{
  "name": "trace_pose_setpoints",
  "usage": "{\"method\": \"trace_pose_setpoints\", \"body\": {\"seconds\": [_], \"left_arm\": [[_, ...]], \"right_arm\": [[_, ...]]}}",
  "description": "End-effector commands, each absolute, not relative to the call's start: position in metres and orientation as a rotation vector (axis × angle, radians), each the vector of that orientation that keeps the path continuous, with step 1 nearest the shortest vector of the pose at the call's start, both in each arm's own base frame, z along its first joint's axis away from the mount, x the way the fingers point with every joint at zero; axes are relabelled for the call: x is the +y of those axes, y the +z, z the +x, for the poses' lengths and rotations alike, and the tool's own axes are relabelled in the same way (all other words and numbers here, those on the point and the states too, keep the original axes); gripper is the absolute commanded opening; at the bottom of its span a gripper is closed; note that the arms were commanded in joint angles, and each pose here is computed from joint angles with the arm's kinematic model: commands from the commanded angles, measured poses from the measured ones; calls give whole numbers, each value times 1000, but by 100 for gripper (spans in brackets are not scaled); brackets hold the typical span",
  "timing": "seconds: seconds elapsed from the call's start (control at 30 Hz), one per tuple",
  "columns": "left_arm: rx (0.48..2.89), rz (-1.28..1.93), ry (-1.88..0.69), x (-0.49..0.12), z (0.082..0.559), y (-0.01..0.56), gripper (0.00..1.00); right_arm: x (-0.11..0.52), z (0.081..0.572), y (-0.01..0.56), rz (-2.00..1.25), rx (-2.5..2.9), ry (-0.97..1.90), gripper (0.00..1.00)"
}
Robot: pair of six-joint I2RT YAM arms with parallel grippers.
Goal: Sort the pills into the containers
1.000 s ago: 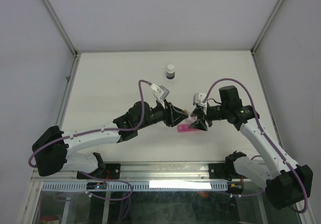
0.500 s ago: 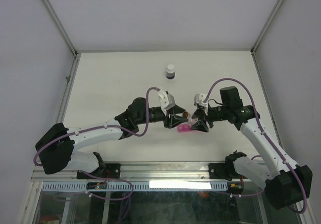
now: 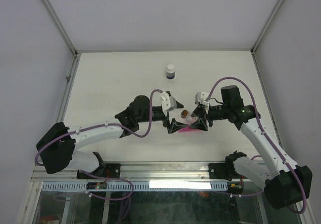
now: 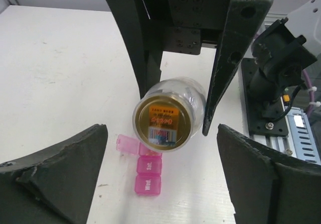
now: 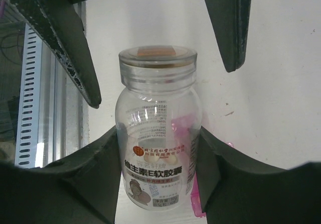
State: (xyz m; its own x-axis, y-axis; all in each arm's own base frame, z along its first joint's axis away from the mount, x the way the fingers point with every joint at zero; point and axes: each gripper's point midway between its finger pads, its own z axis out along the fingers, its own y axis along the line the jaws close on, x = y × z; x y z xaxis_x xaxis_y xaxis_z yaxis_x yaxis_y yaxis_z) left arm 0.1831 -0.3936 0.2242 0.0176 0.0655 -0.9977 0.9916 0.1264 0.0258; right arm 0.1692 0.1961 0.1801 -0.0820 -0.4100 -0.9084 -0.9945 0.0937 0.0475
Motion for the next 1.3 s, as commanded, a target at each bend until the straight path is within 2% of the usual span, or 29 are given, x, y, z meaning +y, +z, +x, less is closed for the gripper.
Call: {"method": "trace_pose_setpoints", "body": {"seconds": [0.0,0.17,0.37,0.43,0.47,0.53,0.6,0.8,1.27], "left_arm": [[1242,1072,-1017,-379,189,252,98],[1297,922,-1014,-355,189,255,99],[1384,557,-1298,-323,167,255,99],[1358,452,-1396,-314,161,268,92],[1390,389,-1418,-312,164,271,85],[1482,296,-1410,-315,176,280,73],[1610,234,-1348,-318,187,272,67],[1721,251,-1163,-335,198,267,69],[1711,450,-1270,-383,186,276,73]], "right_arm": [[204,175,211,-1418,1479,957,0],[204,175,210,-1419,1482,956,0],[204,175,208,-1419,1484,958,0],[205,175,208,-1418,1484,967,0],[205,175,208,-1419,1484,968,0],[205,176,207,-1418,1488,966,0],[205,176,207,-1416,1492,964,0],[203,178,207,-1409,1496,960,0],[204,178,207,-1407,1498,961,0]]}}
